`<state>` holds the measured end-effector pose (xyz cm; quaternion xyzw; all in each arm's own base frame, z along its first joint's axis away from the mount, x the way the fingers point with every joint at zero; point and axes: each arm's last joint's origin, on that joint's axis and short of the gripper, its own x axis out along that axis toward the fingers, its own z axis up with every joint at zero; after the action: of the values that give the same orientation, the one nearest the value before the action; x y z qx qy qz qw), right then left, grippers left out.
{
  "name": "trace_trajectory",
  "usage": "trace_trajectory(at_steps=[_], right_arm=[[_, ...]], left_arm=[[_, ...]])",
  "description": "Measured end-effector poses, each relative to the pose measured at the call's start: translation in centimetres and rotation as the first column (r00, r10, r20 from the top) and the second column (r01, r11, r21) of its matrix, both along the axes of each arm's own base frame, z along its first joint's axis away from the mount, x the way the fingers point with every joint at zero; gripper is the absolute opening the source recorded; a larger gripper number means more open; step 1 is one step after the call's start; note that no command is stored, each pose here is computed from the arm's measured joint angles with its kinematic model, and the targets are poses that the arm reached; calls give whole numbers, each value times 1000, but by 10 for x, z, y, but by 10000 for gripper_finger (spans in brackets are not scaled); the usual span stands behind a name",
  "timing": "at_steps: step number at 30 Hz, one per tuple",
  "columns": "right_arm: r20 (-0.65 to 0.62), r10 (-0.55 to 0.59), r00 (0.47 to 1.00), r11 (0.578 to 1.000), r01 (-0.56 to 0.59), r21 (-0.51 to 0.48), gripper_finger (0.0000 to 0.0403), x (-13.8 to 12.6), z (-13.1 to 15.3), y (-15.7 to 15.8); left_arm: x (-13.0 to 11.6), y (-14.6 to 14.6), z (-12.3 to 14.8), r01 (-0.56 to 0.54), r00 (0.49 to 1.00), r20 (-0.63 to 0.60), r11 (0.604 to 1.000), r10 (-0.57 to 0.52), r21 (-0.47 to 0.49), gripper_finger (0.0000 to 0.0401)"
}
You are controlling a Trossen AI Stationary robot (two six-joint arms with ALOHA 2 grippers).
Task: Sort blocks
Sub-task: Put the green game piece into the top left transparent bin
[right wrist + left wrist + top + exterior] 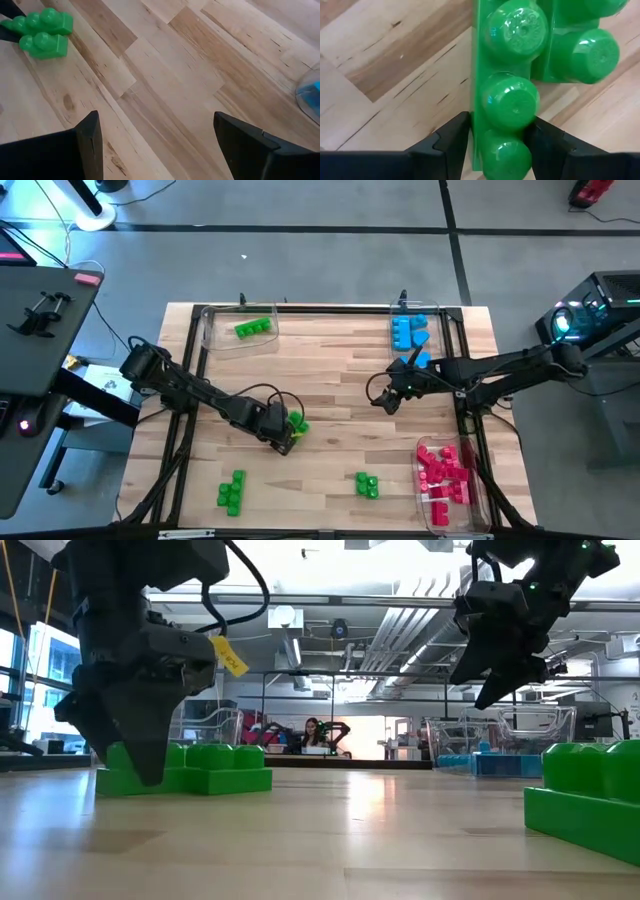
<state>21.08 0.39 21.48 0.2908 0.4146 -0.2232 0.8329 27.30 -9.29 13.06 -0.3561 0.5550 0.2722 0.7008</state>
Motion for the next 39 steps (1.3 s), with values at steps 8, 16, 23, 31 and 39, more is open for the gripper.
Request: trace_trajectory(at_steps=[8, 16, 23, 31, 39], right_arm=[[125, 23, 992, 1000, -24, 9, 254, 10, 7, 1], [557, 38, 830, 999, -21, -36, 254, 36, 45, 1], [676, -19, 737, 994, 85, -66, 254, 40, 59, -7], [679, -70, 731, 994, 112, -18, 254, 40, 58, -7], [682, -83, 727, 995, 101, 13, 254, 40, 58, -3]], left_arm=[[-5, 2, 8, 152, 988, -3, 987, -152, 48, 133], [-44, 41, 89, 62, 978, 171, 950, -120, 307, 97], [-100, 112, 148, -311, 931, 340, 781, 135, 541, 101], [-122, 205, 130, -243, 958, 15, 780, 287, 576, 107], [-126, 251, 107, -171, 954, -137, 859, 267, 483, 174]])
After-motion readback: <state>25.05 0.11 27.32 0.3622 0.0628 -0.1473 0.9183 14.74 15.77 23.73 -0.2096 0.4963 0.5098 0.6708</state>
